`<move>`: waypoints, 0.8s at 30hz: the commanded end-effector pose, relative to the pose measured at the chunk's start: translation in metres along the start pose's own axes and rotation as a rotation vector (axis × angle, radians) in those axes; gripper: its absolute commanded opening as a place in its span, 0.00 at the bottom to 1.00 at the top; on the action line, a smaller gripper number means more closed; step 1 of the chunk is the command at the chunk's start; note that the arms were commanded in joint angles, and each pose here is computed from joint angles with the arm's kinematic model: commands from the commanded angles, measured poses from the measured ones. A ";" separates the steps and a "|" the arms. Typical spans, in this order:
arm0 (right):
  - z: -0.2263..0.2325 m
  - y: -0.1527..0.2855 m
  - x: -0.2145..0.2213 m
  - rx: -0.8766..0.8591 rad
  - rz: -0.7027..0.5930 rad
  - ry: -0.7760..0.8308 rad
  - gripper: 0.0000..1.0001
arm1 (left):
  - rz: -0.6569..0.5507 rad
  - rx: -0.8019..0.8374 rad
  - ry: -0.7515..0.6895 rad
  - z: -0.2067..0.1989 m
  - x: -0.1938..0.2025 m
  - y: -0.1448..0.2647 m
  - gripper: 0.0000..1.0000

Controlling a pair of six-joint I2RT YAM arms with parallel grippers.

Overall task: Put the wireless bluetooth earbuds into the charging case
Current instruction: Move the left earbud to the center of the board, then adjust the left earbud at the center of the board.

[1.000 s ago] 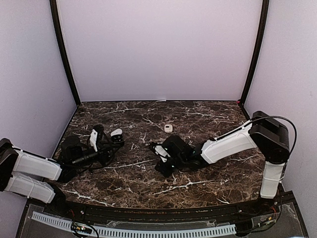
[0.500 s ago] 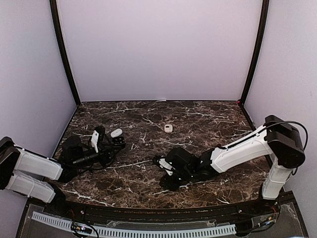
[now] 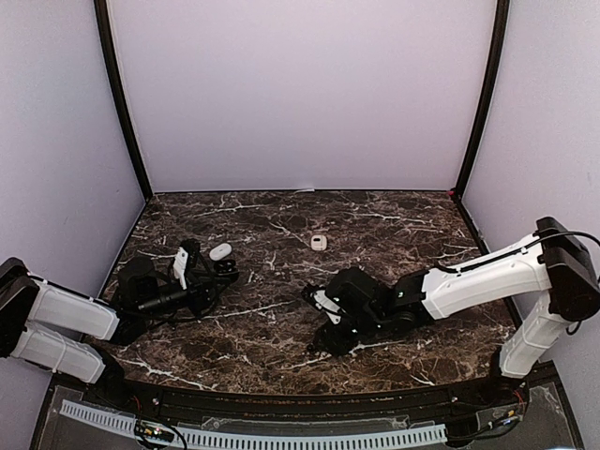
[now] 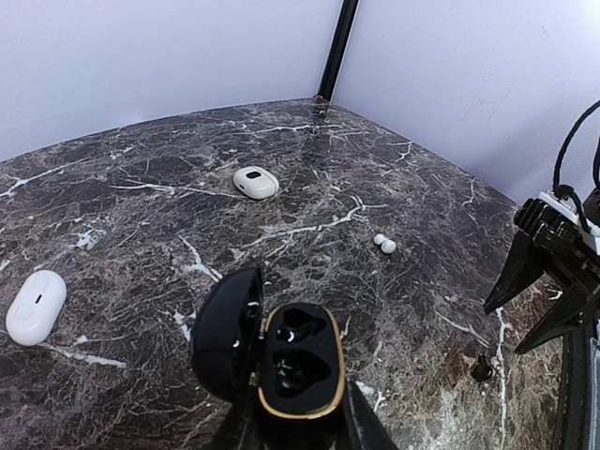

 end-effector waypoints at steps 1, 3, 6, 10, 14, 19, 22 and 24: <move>-0.005 0.010 0.015 0.011 0.034 -0.067 0.50 | -0.040 0.020 -0.021 -0.002 -0.014 -0.002 0.15; -0.004 0.012 0.018 -0.010 0.027 -0.100 0.47 | -0.041 0.023 -0.019 -0.003 -0.014 -0.002 0.15; -0.002 0.010 0.027 -0.036 0.031 -0.146 0.40 | -0.042 0.027 -0.017 -0.003 -0.015 -0.002 0.15; -0.002 0.002 0.030 -0.043 0.032 -0.194 0.25 | -0.040 0.027 -0.016 -0.003 -0.014 -0.002 0.15; -0.001 -0.008 0.032 -0.049 0.037 -0.221 0.09 | -0.039 0.027 -0.014 -0.003 -0.014 -0.002 0.15; 0.001 -0.019 0.031 -0.055 0.043 -0.218 0.00 | -0.038 0.026 -0.014 -0.003 -0.014 -0.002 0.15; 0.005 -0.021 0.029 -0.082 0.047 -0.203 0.00 | -0.039 0.026 -0.015 -0.003 -0.014 -0.002 0.15; 0.008 -0.022 0.030 -0.102 0.050 -0.195 0.00 | -0.039 0.027 -0.015 -0.003 -0.014 -0.002 0.15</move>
Point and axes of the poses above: each gripper's point midway between its finger pads, its own y axis back along the fingers, its own z axis along the line the jaws close on, x = y × z, the point moved 3 cm from there along y, back along the fingers, and after that the axes turned 2 degrees about -y, right-handed, at the moved point
